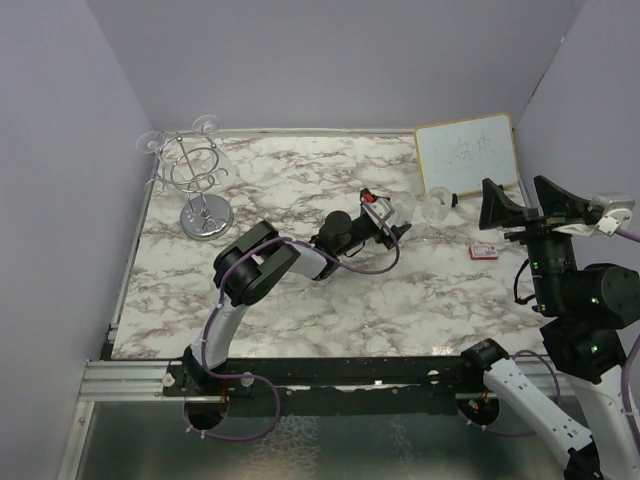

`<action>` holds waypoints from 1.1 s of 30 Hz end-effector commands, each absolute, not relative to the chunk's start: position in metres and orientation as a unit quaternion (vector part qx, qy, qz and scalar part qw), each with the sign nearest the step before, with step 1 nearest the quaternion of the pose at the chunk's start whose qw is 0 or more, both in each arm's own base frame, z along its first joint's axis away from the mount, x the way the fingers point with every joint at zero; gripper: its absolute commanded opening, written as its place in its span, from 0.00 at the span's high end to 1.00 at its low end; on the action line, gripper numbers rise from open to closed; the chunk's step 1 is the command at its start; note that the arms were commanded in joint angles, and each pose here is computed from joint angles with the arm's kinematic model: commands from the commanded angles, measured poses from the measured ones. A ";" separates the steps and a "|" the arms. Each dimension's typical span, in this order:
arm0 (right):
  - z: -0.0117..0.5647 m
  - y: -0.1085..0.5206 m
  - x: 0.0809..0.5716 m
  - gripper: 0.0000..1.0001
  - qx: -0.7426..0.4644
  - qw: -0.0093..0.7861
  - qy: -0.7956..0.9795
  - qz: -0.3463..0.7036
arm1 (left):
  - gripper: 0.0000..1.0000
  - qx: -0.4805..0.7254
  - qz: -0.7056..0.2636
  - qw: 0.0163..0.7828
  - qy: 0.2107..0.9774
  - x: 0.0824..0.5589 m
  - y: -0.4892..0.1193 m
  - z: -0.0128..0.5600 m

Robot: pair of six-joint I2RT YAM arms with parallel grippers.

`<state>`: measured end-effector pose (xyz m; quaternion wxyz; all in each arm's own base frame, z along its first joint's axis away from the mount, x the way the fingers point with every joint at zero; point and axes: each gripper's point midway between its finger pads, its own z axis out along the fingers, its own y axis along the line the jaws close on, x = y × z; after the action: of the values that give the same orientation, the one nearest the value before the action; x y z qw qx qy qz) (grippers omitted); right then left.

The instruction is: Take the wine glass off the wine glass rack

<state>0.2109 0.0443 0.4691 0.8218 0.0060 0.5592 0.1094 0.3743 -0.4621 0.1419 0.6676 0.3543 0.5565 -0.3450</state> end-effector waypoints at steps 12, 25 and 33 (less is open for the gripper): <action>0.477 0.046 0.209 0.00 0.005 0.830 0.546 0.117 | 0.01 0.328 -0.364 0.666 0.562 0.344 -0.411 0.206; 0.465 0.072 0.210 0.00 -0.037 0.827 0.535 0.167 | 0.01 0.322 -0.234 0.594 0.699 0.279 -0.278 0.264; 0.452 0.087 0.214 0.00 -0.066 0.820 0.538 0.184 | 0.01 0.235 -0.113 0.598 0.757 0.277 -0.190 0.299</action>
<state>0.2207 0.0757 0.4454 0.8133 -0.0439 0.5589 0.1557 0.2734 -0.2452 0.3140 0.6347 0.2737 0.6884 -0.2199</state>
